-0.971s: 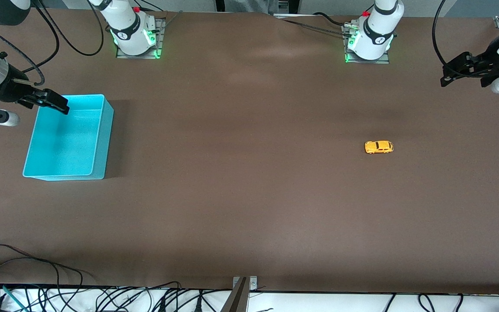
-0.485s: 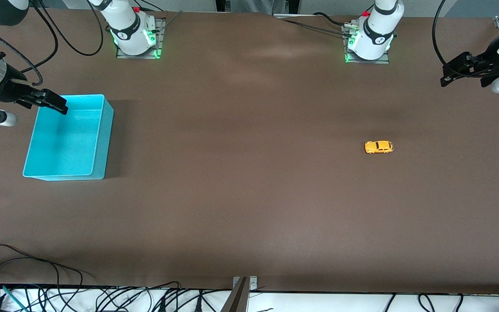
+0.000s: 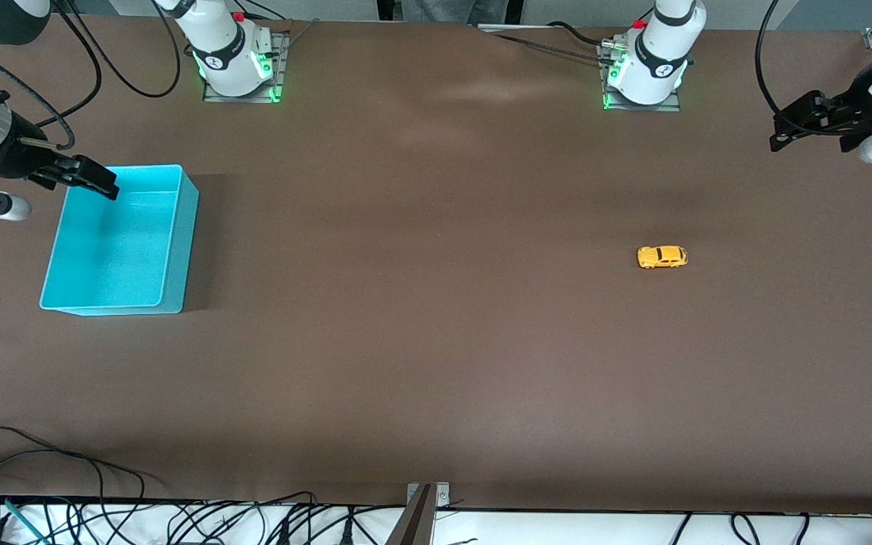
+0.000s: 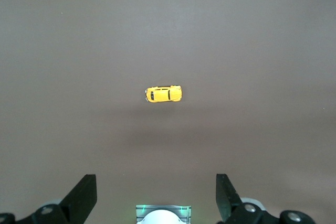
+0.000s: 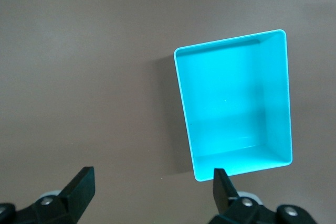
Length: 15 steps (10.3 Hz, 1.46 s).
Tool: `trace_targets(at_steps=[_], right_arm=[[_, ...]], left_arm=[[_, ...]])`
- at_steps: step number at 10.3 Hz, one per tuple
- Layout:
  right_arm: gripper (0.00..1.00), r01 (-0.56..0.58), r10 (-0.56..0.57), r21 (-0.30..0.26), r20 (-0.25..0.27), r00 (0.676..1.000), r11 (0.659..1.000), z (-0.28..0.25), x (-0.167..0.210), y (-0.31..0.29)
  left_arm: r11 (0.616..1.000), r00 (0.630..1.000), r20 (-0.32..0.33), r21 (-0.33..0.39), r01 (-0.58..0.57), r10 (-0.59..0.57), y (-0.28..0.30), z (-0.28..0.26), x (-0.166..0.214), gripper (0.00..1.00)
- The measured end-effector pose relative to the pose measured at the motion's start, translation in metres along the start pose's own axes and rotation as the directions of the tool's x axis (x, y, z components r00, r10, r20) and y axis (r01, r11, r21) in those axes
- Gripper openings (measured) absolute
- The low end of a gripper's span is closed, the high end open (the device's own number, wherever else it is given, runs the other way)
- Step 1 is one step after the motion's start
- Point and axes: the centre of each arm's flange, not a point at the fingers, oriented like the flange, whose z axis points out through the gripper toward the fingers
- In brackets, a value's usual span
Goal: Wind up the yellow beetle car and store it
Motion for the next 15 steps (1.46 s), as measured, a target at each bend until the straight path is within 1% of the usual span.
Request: trace_targets(at_steps=[5, 15], right_arm=[[1.0, -0.014, 0.014, -0.003, 0.018, 1.0, 1.0, 0.0018, -0.0003, 0.0078], [1.0, -0.01, 0.01, 0.002, 0.01, 1.0, 1.0, 0.0007, 0.0001, 0.0051]], left_arm=[[1.0, 1.0, 0.0, 0.0, 0.001, -0.001, -0.0005, 0.0, 0.0, 1.0], [1.0, 1.0, 0.0, 0.0, 0.001, -0.001, -0.0006, 0.0, 0.0, 1.0]])
